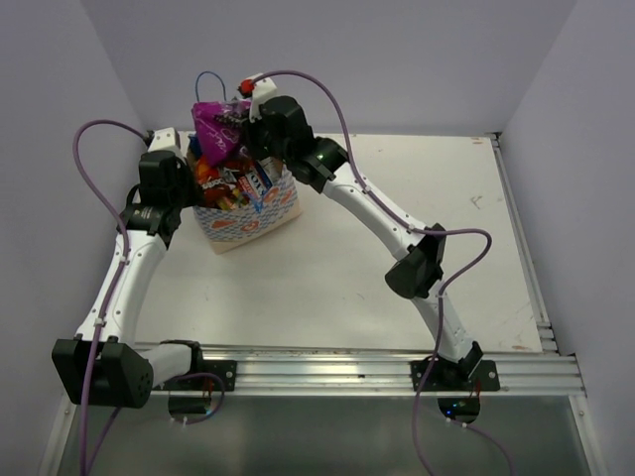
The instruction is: Place the snacks into the paper bag
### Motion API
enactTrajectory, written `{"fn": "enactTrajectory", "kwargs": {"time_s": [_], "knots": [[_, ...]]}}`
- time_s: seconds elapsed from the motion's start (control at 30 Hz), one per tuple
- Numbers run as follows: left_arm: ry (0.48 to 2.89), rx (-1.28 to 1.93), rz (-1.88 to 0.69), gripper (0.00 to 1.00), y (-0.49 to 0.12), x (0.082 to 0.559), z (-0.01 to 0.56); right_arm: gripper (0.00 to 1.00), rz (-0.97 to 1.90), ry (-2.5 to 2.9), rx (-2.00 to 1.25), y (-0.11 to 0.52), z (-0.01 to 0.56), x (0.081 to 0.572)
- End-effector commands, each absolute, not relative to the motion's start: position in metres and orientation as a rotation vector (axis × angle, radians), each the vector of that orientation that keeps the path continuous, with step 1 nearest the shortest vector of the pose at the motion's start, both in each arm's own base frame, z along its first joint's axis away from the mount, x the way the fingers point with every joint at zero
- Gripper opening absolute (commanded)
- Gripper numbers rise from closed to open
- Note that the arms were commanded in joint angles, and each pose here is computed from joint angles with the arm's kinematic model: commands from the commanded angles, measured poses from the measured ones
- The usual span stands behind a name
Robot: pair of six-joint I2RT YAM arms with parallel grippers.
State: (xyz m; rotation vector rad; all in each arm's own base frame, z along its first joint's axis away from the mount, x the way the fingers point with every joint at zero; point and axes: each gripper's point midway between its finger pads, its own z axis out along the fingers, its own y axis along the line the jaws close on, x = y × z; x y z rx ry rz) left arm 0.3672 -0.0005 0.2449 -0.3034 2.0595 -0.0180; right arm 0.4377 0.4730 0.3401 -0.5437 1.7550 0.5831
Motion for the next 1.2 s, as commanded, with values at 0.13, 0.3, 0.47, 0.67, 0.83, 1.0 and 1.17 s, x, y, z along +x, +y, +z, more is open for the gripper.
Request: {"fn": "enactTrajectory", "kwargs": {"time_s": [0.13, 0.3, 0.47, 0.67, 0.83, 1.0, 1.17], "knots": [[1.987, -0.281, -0.026, 0.00, -0.001, 0.370, 0.266, 0.04, 0.510, 1.967, -0.721, 0.465, 0.276, 0.413], [1.987, -0.281, -0.026, 0.00, -0.002, 0.371, 0.266, 0.04, 0.459, 2.051, -0.815, 0.461, 0.241, 0.398], [1.989, -0.281, -0.025, 0.00, -0.002, 0.371, 0.265, 0.05, 0.414, 2.137, -0.902, 0.454, 0.211, 0.385], [1.984, -0.277, -0.033, 0.00, -0.003, 0.373, 0.267, 0.07, 0.336, 2.196, -0.968, 0.442, 0.192, 0.373], [1.980, -0.280, -0.033, 0.00, -0.002, 0.372, 0.268, 0.08, 0.287, 2.214, -0.990, 0.429, 0.195, 0.367], [1.976, -0.279, -0.035, 0.00, -0.003, 0.373, 0.268, 0.70, 0.489, 2.000, -0.886, 0.453, 0.283, 0.371], [1.972, -0.284, -0.020, 0.00, 0.000, 0.372, 0.269, 0.73, 0.637, 1.743, -0.747, 0.459, 0.374, 0.370]]}}
